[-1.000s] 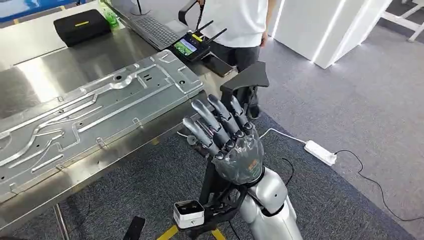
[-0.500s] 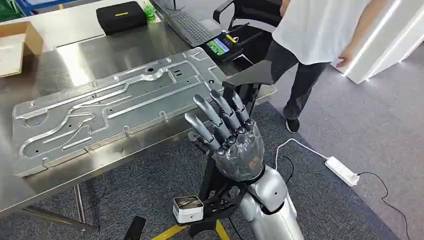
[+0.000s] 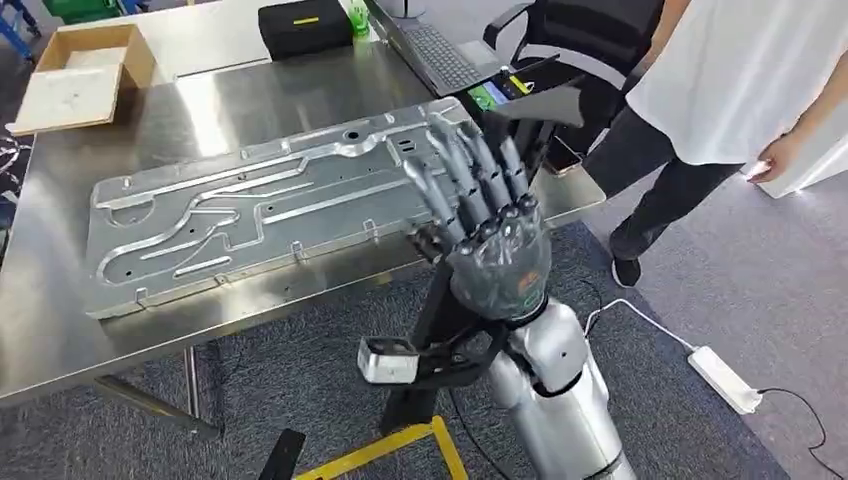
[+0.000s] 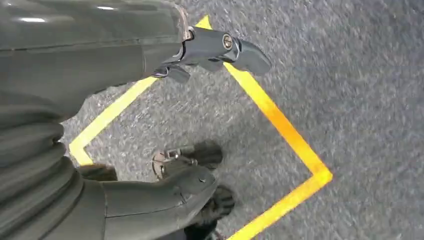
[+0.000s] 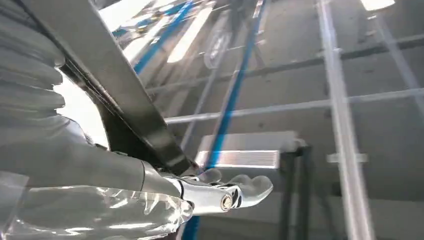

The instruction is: Take the parts from the cabinet and place them on the table.

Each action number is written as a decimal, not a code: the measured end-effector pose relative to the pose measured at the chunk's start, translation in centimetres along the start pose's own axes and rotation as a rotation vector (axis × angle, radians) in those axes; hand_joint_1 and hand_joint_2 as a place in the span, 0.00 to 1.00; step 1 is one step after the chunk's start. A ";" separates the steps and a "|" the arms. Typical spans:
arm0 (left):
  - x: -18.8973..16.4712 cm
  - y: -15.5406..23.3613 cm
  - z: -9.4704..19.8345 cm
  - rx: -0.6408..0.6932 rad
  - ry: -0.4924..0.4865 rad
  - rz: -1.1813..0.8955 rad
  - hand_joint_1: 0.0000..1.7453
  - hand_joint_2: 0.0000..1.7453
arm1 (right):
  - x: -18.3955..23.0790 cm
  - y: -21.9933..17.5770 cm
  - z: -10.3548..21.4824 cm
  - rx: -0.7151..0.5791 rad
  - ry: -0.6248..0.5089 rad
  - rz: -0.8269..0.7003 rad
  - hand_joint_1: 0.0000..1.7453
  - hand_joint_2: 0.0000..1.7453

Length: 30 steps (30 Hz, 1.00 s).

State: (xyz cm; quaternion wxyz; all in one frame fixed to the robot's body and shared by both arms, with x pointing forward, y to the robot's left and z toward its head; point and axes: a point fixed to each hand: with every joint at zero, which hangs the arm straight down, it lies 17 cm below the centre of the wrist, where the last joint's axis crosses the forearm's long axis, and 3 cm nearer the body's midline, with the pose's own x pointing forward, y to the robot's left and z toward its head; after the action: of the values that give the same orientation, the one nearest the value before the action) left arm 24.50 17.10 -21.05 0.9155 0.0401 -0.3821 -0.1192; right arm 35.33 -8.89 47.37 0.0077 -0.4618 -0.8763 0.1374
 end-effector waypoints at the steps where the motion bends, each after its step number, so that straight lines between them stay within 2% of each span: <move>1: 0.0 -0.1 0.0 -0.003 -0.002 0.000 0.00 1.00 | -0.3 0.1 -0.3 0.001 -0.005 0.015 0.00 1.00; 8: 0.1 -0.2 0.0 -0.008 -0.001 0.009 0.00 1.00 | -1.7 1.1 -2.6 0.002 -0.081 0.108 0.00 1.00; 19: 1.2 -1.1 -0.1 -0.024 -0.018 0.003 0.00 1.00 | -1.1 2.0 -4.7 0.002 -0.192 0.164 0.00 1.00; 30: 2.0 -1.8 -0.2 -0.047 -0.032 -0.003 0.00 1.00 | -1.2 5.2 -6.6 0.106 -0.289 0.177 0.00 1.00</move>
State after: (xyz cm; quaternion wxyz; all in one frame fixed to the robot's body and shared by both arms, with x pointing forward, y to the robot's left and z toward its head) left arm 25.62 14.82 -20.14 0.9099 0.0170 -0.3935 -0.1301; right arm 41.18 -5.54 52.55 -0.1062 -0.5113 -0.8158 0.2485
